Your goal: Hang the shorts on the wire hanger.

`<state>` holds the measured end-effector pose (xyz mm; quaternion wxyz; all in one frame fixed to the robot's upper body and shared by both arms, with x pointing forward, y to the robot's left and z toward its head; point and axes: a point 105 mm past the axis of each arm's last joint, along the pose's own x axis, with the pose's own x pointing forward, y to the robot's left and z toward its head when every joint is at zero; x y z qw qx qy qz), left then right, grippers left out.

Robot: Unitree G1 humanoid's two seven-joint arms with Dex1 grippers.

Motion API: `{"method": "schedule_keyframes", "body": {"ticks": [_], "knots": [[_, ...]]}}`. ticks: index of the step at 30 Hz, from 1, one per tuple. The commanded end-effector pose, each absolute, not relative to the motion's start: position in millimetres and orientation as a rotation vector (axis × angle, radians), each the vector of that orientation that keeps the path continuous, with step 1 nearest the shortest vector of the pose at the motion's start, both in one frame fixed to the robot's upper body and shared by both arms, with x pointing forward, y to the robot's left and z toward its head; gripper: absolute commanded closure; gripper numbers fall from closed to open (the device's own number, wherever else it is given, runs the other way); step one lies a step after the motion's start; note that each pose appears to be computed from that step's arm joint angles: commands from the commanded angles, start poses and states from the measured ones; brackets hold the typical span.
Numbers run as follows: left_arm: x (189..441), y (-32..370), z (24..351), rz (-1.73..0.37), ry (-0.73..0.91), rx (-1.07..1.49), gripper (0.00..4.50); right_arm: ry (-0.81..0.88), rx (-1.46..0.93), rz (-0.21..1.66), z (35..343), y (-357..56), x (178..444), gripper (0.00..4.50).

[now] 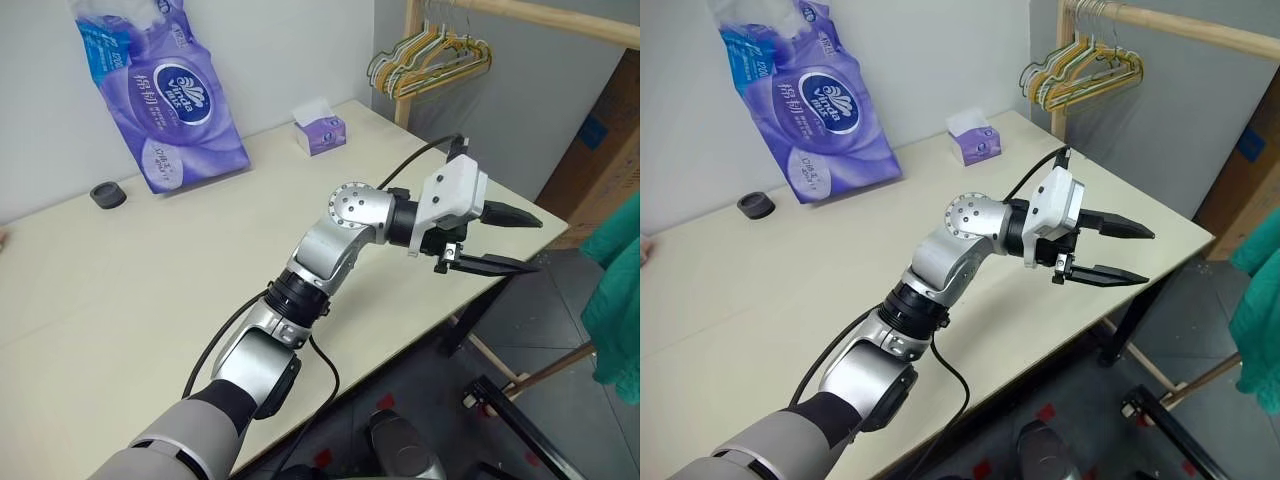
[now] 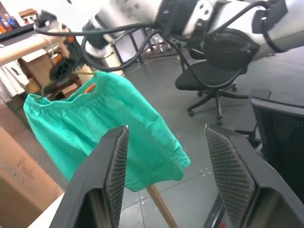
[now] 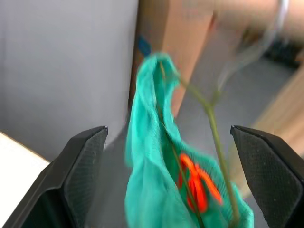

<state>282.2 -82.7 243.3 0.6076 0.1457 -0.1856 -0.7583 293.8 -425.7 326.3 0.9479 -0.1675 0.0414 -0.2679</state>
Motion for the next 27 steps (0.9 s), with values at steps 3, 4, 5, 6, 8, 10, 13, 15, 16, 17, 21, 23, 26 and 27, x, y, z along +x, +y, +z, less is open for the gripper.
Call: {"method": "schedule_keyframes", "body": {"ticks": [3,4,5,6,8,10,13,15,16,17,21,23,26,27], "knots": [[320,-47,237,-1.473,-0.385,0.373,1.8,-0.157,-0.501,-0.266,328,-333,307,0.08],[329,-39,235,-1.401,-0.374,0.38,1.8,-0.159,-0.502,-0.204,316,-318,311,0.08],[345,-25,232,-1.274,-0.339,0.361,1.8,-0.166,-0.491,-0.105,298,-295,317,0.08],[360,-9,228,-1.144,-0.306,0.345,1.8,-0.168,-0.487,-0.02,281,-274,321,0.08],[383,28,218,-0.906,-0.255,0.339,1.8,-0.195,-0.471,0.11,256,-236,326,0.08],[401,82,200,-0.602,-0.173,0.294,1.8,-0.221,-0.429,0.213,230,-200,332,0.08],[396,153,165,-0.196,-0.081,0.34,1.8,-0.208,-0.362,0.386,192,-153,338,0.08],[378,190,146,0.005,-0.055,0.355,1.8,-0.183,-0.291,0.451,172,-132,346,0.08],[367,203,142,0.074,-0.072,0.329,1.8,-0.179,-0.271,0.456,165,-124,351,0.08],[359,216,136,0.137,-0.062,0.282,1.8,-0.175,-0.253,0.461,161,-118,356,0.08],[344,240,118,0.218,0.001,0.258,1.8,-0.184,-0.206,0.475,156,-100,372,0.08],[342,249,115,0.241,0.021,0.217,1.8,-0.183,-0.19,0.493,154,-92,378,0.08],[343,252,119,0.228,0.01,0.204,1.8,-0.181,-0.184,0.505,151,-87,382,0.08],[345,250,121,0.2,0.005,0.2,1.8,-0.179,-0.185,0.506,150,-87,383,0.08]]}}
